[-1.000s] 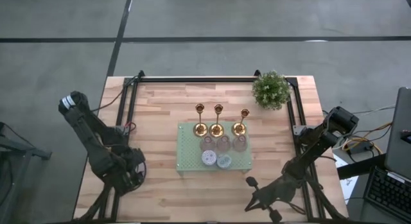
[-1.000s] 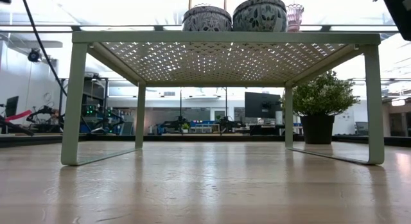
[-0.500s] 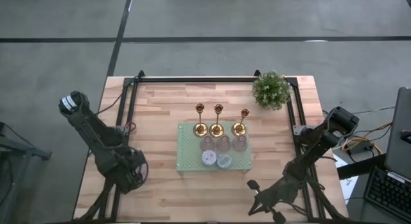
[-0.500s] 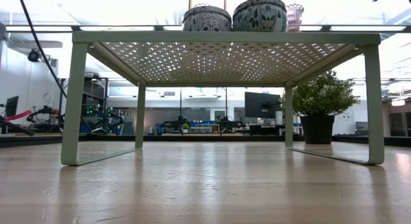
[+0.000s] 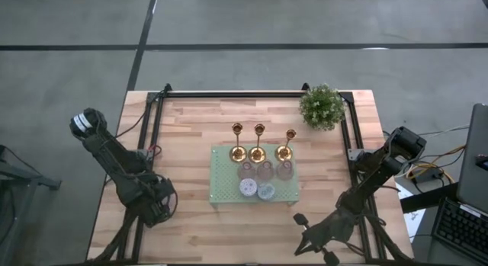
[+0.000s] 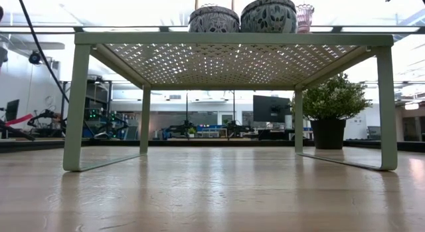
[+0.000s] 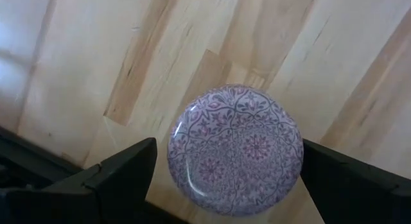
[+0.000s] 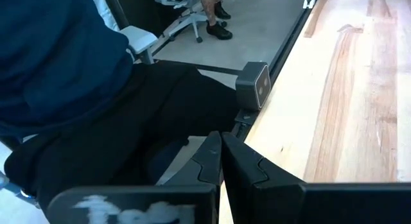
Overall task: Pick & Place candle stick holders
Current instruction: Put the pink scented candle on the shelf
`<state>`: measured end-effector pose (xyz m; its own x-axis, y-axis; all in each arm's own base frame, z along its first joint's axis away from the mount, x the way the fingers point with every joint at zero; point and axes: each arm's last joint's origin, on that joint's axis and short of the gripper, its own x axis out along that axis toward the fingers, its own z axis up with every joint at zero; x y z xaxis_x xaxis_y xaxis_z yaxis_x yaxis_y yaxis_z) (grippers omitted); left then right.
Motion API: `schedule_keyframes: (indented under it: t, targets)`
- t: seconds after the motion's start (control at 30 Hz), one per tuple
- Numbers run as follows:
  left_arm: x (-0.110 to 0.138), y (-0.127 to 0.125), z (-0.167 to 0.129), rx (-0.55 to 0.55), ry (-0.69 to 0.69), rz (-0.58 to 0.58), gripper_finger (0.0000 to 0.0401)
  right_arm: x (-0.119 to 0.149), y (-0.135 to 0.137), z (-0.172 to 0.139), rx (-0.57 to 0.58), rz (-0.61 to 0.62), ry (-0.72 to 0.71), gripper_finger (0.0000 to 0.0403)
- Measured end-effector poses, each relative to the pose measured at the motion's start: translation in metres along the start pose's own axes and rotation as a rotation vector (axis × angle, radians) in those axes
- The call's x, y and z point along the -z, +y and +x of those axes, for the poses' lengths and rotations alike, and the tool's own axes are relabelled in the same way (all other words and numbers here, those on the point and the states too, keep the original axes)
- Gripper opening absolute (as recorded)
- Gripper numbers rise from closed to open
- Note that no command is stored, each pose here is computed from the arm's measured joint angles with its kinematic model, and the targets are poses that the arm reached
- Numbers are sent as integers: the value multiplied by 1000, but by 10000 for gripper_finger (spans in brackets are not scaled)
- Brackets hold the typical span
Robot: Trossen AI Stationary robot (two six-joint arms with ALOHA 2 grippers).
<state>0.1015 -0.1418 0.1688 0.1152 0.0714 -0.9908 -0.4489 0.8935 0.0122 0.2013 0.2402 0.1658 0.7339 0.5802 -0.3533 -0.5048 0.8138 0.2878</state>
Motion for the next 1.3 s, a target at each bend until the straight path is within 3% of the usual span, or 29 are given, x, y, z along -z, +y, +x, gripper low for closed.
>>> schedule_keyframes:
  t: [0.33, 0.6, 1.1, 1.3]
  targets:
    - [-1, -4, 10, 92, -8, -24, 358, 0, 0, 0, 0, 0, -1, 8]
    - [-1, -4, 11, 88, 1, -57, 298, -1, 0, 0, -2, 8, -8, 8]
    - [-12, -32, -12, 286, -100, -118, 304, -6, 12, -7, -56, 20, -39, 8]
    - [-22, -51, -35, 343, -237, -80, 305, -9, 19, -12, -87, 6, -63, 8]
